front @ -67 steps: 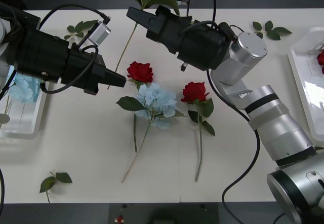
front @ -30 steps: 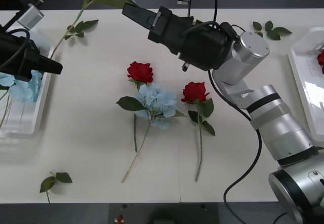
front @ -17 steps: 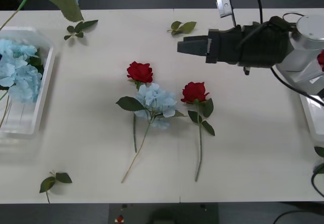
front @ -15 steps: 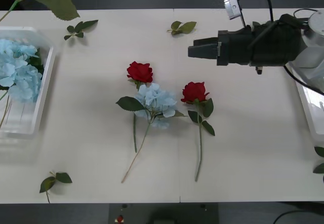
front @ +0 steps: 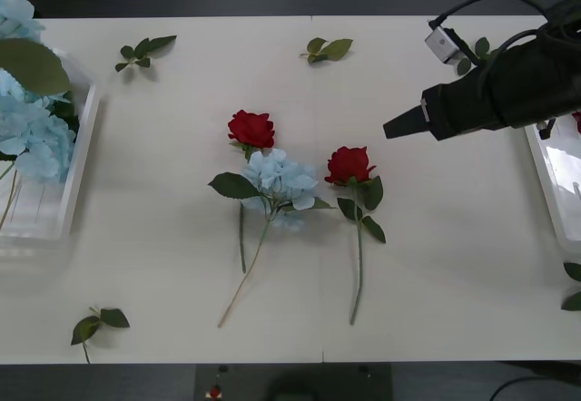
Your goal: Put the red flowers into the right box and the blue flowers into the left box
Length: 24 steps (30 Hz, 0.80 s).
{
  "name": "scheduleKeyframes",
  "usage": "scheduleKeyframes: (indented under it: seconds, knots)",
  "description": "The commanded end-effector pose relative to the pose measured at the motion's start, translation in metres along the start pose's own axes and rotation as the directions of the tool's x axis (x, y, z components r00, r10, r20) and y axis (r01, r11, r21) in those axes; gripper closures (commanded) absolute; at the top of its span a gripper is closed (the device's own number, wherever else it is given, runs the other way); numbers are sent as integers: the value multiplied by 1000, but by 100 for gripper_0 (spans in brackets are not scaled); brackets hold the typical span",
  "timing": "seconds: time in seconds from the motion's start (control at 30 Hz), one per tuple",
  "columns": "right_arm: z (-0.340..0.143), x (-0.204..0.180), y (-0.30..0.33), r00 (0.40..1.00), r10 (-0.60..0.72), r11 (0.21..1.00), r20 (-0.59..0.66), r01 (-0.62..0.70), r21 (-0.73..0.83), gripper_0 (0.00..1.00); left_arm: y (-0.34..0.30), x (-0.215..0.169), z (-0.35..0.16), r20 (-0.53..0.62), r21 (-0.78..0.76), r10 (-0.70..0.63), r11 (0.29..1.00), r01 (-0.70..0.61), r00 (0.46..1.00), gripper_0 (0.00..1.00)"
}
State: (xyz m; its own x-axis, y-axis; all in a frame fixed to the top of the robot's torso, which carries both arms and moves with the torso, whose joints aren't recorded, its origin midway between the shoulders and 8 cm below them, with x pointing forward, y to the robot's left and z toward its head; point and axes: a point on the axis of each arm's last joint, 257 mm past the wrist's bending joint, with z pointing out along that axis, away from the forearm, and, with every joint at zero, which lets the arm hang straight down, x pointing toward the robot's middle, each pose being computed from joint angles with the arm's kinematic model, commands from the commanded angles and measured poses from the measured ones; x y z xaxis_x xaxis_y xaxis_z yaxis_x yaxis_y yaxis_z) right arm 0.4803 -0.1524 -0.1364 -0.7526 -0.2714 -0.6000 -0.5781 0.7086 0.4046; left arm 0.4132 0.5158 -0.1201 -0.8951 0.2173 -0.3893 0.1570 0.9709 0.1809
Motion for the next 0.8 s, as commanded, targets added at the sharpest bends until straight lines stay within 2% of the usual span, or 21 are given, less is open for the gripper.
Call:
scheduleKeyframes:
  seconds: [0.03, 0.2, 0.4, 0.8]
  knots:
    - [-3, 14, -9, 999, 18, 994, -26, -16, 106, 0, 34, 6, -12, -4, -126, -64, 990, 63, 998, 100]
    - [3, 48, -29, 993, 79, 965, -93, -53, 256, 0, 58, 11, 3, -2, -247, -135, 960, 130, 991, 100]
    - [10, 80, -46, 985, 98, 915, -142, -33, 402, 0, 75, 14, 33, 5, -289, -201, 937, 194, 980, 100]
    - [40, 113, -50, 991, 93, 857, -97, -31, 514, 0, 78, 29, 64, -59, -308, -182, 938, 156, 981, 100]
